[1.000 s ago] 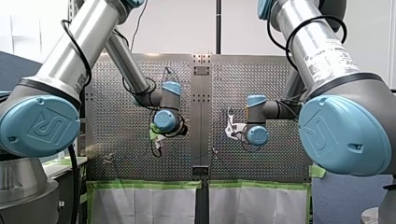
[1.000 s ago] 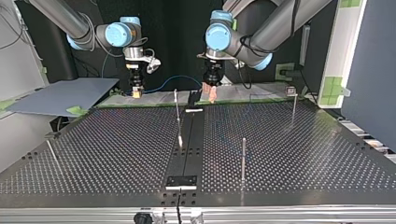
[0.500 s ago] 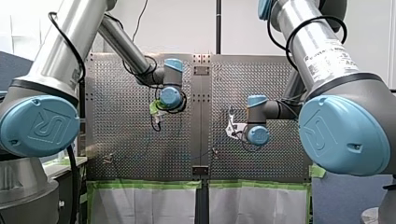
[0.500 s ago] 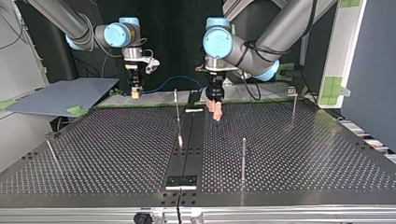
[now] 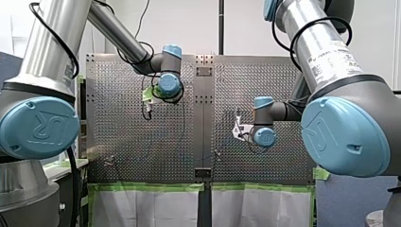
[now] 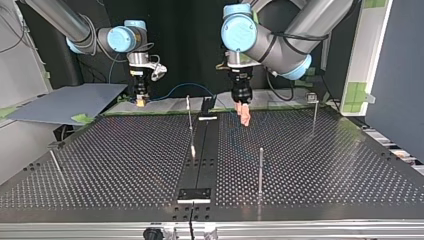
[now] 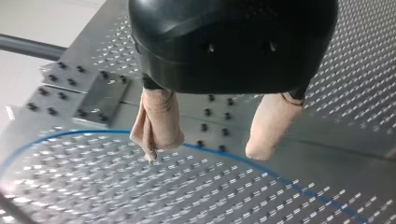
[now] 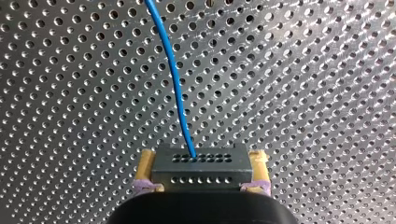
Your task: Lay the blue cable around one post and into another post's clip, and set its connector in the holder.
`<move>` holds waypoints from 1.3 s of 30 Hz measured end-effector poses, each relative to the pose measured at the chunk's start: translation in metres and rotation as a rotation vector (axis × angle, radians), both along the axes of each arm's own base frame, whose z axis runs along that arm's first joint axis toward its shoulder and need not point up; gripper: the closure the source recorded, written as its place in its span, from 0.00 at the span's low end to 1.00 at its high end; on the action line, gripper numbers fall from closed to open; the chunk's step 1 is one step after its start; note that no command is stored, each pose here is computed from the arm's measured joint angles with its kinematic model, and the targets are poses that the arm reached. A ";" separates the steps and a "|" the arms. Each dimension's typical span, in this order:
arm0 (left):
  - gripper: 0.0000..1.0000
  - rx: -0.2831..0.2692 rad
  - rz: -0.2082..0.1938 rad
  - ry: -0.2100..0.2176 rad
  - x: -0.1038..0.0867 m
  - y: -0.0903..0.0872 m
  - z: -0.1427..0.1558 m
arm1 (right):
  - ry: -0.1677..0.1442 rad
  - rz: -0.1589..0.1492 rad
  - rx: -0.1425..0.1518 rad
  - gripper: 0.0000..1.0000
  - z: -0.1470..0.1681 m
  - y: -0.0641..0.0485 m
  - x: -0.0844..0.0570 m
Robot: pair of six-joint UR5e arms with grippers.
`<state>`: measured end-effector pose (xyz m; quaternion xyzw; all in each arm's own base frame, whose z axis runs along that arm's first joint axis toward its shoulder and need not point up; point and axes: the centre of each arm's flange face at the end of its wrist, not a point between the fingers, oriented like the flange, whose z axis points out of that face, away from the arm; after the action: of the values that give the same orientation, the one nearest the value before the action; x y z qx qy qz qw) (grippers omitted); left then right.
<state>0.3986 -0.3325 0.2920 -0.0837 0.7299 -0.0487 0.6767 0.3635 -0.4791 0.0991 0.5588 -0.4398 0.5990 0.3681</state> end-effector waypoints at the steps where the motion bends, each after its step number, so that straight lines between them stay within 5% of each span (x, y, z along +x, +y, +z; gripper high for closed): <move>1: 0.00 0.007 0.011 -0.007 0.000 0.002 0.008 | 0.000 0.000 0.000 1.00 0.000 0.000 -0.001; 15: 0.00 0.073 0.120 -0.099 -0.011 0.016 0.117 | 0.001 -0.008 -0.001 1.00 0.000 -0.005 -0.006; 34: 0.00 0.076 -0.015 -0.236 -0.052 0.023 0.255 | -0.004 -0.002 -0.008 1.00 0.001 -0.007 -0.007; 39: 0.00 0.090 -0.026 -0.212 -0.050 0.021 0.256 | -0.004 -0.001 -0.008 1.00 0.001 -0.007 -0.007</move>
<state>0.3486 -0.3117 0.5476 -0.0380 0.6566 -0.0331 0.7526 0.3569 -0.4858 0.1001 0.5558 -0.4385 0.6016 0.3700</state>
